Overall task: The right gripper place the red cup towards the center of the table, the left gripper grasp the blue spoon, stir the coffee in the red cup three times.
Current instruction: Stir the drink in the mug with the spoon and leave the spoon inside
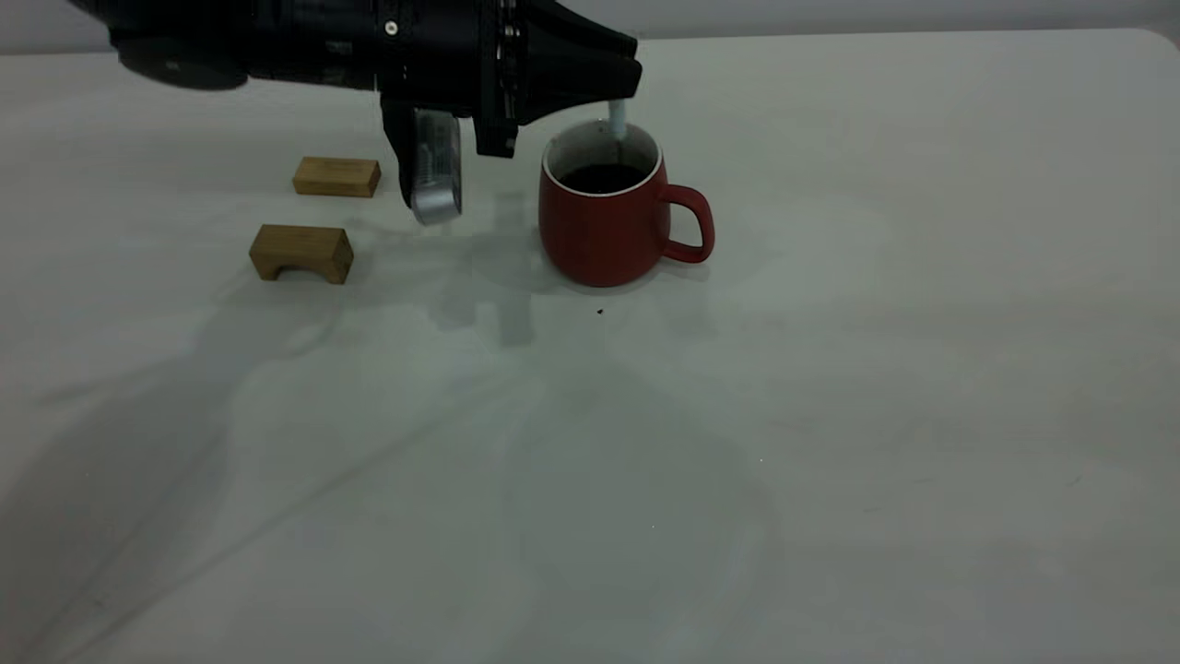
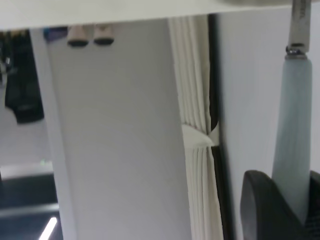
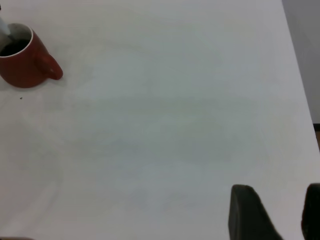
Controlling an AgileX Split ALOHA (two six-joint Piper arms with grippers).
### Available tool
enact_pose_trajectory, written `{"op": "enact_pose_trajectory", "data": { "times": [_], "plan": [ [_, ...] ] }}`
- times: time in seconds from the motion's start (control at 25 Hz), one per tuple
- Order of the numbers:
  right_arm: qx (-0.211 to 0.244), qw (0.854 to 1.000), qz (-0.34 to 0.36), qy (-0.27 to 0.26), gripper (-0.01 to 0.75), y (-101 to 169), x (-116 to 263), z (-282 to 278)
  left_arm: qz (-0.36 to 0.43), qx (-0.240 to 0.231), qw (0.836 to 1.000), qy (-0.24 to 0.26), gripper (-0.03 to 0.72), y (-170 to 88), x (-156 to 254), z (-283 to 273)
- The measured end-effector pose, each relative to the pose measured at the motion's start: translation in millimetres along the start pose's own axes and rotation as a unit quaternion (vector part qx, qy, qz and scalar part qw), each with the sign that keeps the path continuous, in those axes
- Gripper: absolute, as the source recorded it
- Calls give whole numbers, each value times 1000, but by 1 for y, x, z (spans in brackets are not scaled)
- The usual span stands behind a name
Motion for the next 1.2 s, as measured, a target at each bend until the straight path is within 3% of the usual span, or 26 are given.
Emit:
{"op": "enact_pose_trajectory", "data": {
  "times": [0.16,0.4,0.64,0.96,1.2],
  "plan": [
    [0,1000,0,0,301,0,0,0,-31,-22,999,19,180,7,7,0],
    [0,1000,0,0,301,0,0,0,20,-26,998,-58,180,4,1,-10],
    [0,1000,0,0,301,0,0,0,46,-6,996,-73,180,-9,2,-12],
    [0,1000,0,0,299,0,0,0,11,-10,1000,-20,180,-4,-7,-4],
    [0,1000,0,0,300,0,0,0,10,-14,1000,-12,197,-3,-4,-4]
  ]
}}
Point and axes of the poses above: a point on each arm's last joint axis where the gripper is mounted, z pointing out along that axis toward the gripper, y along the wrist's bending axis when the last joint is at zero, x = y × z, the point moved 8 cm from there along z, pointing out along that axis toward the gripper, and after that the axes turned 7 degrees about -z, right-handed, at the moved point
